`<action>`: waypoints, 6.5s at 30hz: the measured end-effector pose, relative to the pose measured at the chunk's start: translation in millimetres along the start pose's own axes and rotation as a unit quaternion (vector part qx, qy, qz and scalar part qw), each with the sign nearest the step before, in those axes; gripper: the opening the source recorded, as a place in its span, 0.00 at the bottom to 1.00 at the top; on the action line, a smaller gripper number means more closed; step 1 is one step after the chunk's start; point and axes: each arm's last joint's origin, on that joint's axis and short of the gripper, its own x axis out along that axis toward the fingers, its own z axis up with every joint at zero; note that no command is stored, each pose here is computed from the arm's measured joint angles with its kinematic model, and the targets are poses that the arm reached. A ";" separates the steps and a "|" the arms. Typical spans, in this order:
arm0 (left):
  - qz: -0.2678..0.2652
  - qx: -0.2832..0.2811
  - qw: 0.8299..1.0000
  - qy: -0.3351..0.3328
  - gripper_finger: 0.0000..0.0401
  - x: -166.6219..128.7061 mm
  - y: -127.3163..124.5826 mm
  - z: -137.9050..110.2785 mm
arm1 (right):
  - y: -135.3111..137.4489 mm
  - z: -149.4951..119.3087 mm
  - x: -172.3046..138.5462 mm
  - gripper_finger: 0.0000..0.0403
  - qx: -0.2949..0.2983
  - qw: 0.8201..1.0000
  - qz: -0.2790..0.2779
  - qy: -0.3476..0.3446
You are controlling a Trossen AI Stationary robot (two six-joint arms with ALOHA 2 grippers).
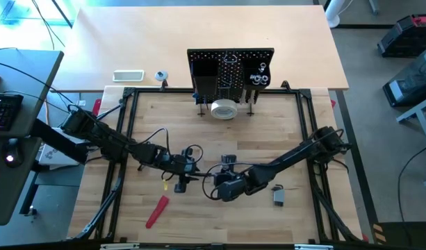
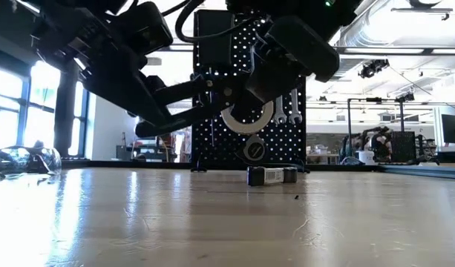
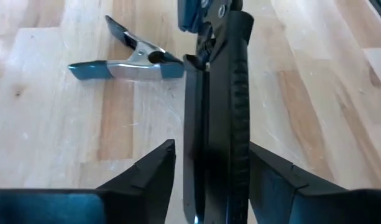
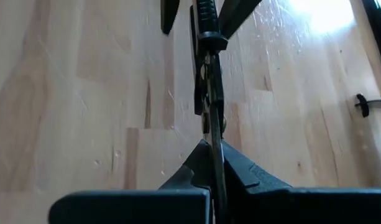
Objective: Hang tools onto peg board
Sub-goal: Hang the black wire stripper on the peg board
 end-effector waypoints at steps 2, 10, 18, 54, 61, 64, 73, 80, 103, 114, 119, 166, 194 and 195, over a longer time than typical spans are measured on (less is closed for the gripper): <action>0.004 0.006 1.000 -0.002 0.40 0.0 0.2 0.3 | -0.9 -1.7 -0.9 0.00 -0.002 1.000 -0.001 0.009; 0.015 0.030 0.999 -0.024 0.47 -0.3 2.3 6.7 | -11.5 -0.3 -18.6 0.00 0.005 1.000 -0.009 0.016; 0.020 0.047 0.999 -0.003 0.44 -3.1 9.4 31.4 | -18.7 13.6 -23.4 0.00 0.005 1.000 0.008 0.008; 0.014 0.061 0.998 -0.032 0.05 4.2 13.5 44.6 | -35.2 24.8 -92.8 0.39 0.037 0.998 -0.045 0.003; 0.020 0.078 0.995 -0.061 0.05 4.1 13.4 49.8 | -37.6 14.1 -153.1 0.49 0.098 0.993 -0.045 -0.039; 0.021 0.088 0.991 -0.097 0.05 3.1 12.8 56.4 | -33.1 2.1 -170.8 0.48 0.116 0.989 -0.068 -0.067; -0.015 0.120 0.964 -0.237 0.05 -5.2 21.4 82.6 | -17.9 -29.4 -169.8 0.48 0.134 0.978 -0.076 -0.140; -0.041 0.117 0.948 -0.292 0.05 -10.7 38.4 92.7 | -22.1 -11.0 -164.1 0.48 0.094 0.962 -0.100 -0.237; -0.047 0.148 0.926 -0.343 0.05 -17.0 41.1 100.7 | -58.2 31.9 -164.5 0.17 0.057 0.926 -0.052 -0.371; -0.043 0.157 0.923 -0.350 0.05 -18.8 43.2 102.6 | -68.8 42.6 -170.6 0.02 0.045 0.927 -0.055 -0.369; -0.032 0.145 0.920 -0.363 0.15 -21.1 44.4 105.5 | -78.8 54.0 -182.6 0.01 0.037 0.933 -0.055 -0.355; -0.029 0.090 0.979 -0.178 0.61 33.9 98.7 53.0 | -315.5 76.5 -254.1 0.00 -0.085 0.931 -0.052 -0.350; -0.009 0.067 0.986 -0.152 0.61 31.7 118.4 46.3 | -434.0 37.4 -231.2 0.00 -0.101 0.898 0.015 -0.428; -0.009 0.064 0.986 -0.151 0.61 31.7 118.5 46.3 | -436.2 35.8 -230.6 0.00 -0.102 0.899 0.014 -0.426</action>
